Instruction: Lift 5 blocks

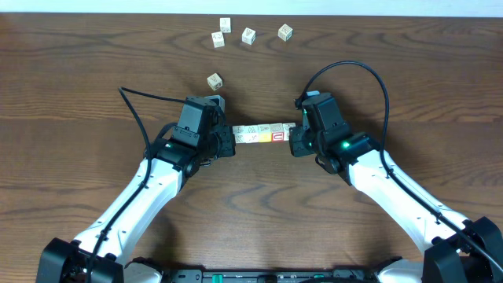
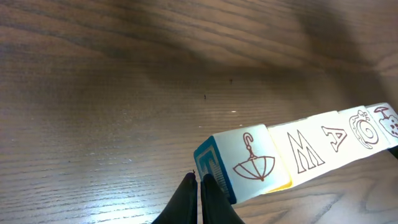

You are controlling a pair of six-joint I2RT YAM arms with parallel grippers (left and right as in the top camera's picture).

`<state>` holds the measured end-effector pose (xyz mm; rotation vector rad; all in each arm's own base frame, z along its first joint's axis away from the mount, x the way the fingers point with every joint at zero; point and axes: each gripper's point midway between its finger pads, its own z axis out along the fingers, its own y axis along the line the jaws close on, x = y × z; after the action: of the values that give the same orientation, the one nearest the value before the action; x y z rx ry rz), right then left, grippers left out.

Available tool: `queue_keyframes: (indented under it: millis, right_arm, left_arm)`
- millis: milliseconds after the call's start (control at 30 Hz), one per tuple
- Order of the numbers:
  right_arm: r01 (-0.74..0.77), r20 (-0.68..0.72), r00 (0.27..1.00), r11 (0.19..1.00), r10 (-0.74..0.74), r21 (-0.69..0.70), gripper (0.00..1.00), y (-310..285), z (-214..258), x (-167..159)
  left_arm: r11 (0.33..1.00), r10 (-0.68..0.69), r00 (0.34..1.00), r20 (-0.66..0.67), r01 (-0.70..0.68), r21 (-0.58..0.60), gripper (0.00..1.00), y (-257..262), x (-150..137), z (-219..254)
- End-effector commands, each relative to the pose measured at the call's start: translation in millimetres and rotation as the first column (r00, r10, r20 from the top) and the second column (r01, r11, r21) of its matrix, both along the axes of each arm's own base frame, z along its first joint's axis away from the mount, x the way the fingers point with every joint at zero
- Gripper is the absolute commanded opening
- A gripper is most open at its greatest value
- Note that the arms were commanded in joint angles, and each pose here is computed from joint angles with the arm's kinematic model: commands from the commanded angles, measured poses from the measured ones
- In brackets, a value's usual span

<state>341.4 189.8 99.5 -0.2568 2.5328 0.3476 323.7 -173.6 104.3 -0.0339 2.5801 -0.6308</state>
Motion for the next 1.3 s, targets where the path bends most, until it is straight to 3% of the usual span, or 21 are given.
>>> queue_keyframes:
  millis: [0,1267]
  right_arm:
    - [-0.273,-0.063,0.953,0.934,0.295,0.230,0.01,78.7,12.6,-48.4]
    - [-0.246,-0.088,0.957,0.932,0.278,0.267,0.01,81.6,14.0,-50.5]
  left_arm:
    - [0.955,-0.200,0.978,0.058,0.208,-0.210,0.07,-64.5,-11.0,50.4]
    - [0.956,-0.214,0.977,-0.001,0.209,-0.207,0.07,-73.4,-15.9,31.8]
